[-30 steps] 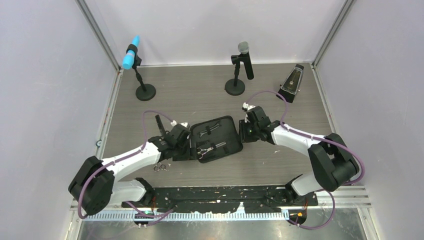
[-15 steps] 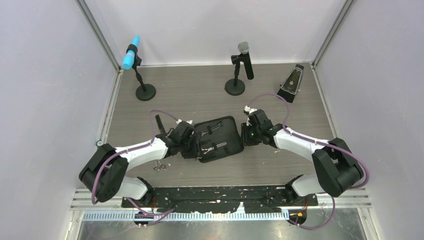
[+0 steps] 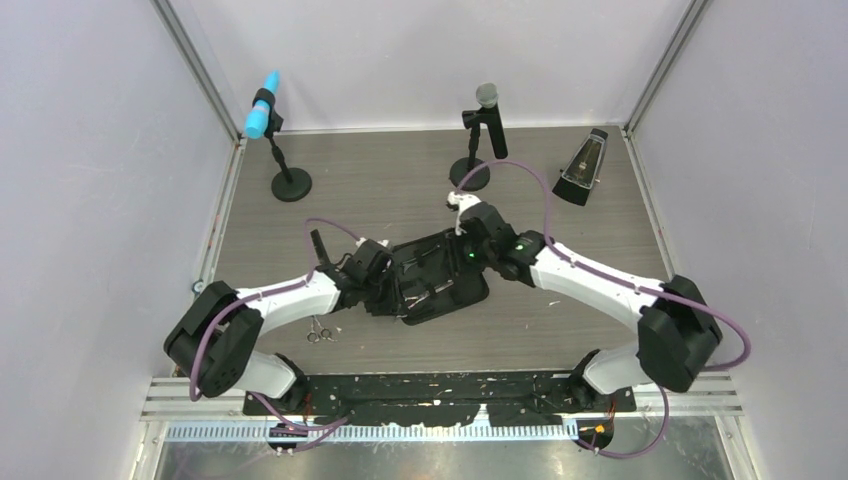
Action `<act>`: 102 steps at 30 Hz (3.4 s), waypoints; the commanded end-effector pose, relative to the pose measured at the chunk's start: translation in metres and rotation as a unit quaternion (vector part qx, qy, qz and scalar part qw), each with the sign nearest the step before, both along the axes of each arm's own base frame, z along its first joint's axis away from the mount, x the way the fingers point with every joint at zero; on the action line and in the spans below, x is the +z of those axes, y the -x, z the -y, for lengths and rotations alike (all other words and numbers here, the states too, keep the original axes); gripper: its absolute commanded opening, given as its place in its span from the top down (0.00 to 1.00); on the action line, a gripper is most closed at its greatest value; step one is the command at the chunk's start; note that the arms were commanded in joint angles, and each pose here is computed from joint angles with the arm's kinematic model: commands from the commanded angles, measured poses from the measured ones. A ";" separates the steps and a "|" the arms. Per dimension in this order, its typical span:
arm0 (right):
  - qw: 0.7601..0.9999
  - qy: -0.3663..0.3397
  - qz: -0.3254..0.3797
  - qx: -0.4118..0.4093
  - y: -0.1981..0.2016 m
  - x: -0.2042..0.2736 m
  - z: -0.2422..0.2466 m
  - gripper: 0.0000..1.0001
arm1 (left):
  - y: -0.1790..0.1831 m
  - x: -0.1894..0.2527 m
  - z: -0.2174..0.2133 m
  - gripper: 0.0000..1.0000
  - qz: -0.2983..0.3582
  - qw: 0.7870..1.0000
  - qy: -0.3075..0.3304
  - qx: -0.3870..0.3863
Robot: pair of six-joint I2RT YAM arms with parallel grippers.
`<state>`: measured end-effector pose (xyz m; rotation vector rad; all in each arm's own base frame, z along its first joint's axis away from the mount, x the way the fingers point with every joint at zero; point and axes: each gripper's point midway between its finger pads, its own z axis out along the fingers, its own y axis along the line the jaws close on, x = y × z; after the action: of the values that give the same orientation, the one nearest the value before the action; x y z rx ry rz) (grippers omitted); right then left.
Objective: Sort the hair-cutting tools
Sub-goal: Adjust the hairdressing tool bag at the center of the board.
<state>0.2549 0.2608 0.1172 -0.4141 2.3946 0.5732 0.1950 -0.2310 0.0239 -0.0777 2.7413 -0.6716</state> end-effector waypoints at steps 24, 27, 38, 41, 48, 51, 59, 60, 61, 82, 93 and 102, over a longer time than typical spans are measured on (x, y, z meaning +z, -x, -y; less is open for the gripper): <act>0.987 0.140 -0.061 0.044 0.006 -0.078 -0.061 0.69 | -0.004 0.006 0.006 0.71 -0.003 1.000 -0.002 -0.019; 0.985 0.150 -0.068 0.045 0.007 -0.086 -0.059 0.69 | -0.005 0.008 0.007 0.70 -0.001 1.000 -0.001 -0.020; 0.976 0.194 -0.082 0.056 0.016 -0.106 -0.051 0.70 | -0.008 0.014 0.011 0.65 0.002 1.000 0.005 -0.021; 0.972 0.208 -0.087 0.064 0.021 -0.114 -0.052 0.72 | -0.010 0.017 0.012 0.64 0.007 1.000 0.008 -0.019; 0.972 0.209 -0.081 0.065 0.020 -0.114 -0.053 0.94 | -0.012 0.023 0.008 0.60 0.022 1.000 0.012 0.000; 0.977 0.190 -0.069 0.062 0.020 -0.104 -0.055 0.95 | -0.014 0.025 0.002 0.58 0.034 0.999 0.009 0.016; 0.990 0.124 -0.029 0.056 0.016 -0.070 -0.064 0.95 | -0.022 0.028 -0.015 0.57 0.061 0.996 -0.005 0.060; 0.992 0.112 -0.023 0.057 0.016 -0.065 -0.067 0.95 | -0.025 0.026 -0.018 0.57 0.066 0.995 -0.016 0.066; 0.992 0.106 -0.022 0.057 0.016 -0.064 -0.067 0.95 | -0.027 0.025 -0.019 0.57 0.066 0.995 -0.021 0.068; 0.994 0.101 -0.010 0.031 0.004 -0.057 -0.058 0.65 | -0.029 0.009 -0.008 0.64 0.029 0.998 -0.037 0.040; 0.991 0.131 -0.007 -0.034 -0.024 -0.053 0.001 0.41 | -0.028 0.009 -0.008 0.65 0.028 0.998 -0.040 0.032; 0.983 0.149 -0.025 -0.103 -0.050 -0.067 0.069 0.38 | -0.028 0.009 -0.005 0.66 0.025 0.999 -0.038 0.026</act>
<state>0.3001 0.2056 0.0496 -0.2800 2.5571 0.1648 0.2170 -0.2208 0.0259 -0.1336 2.7142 -0.5302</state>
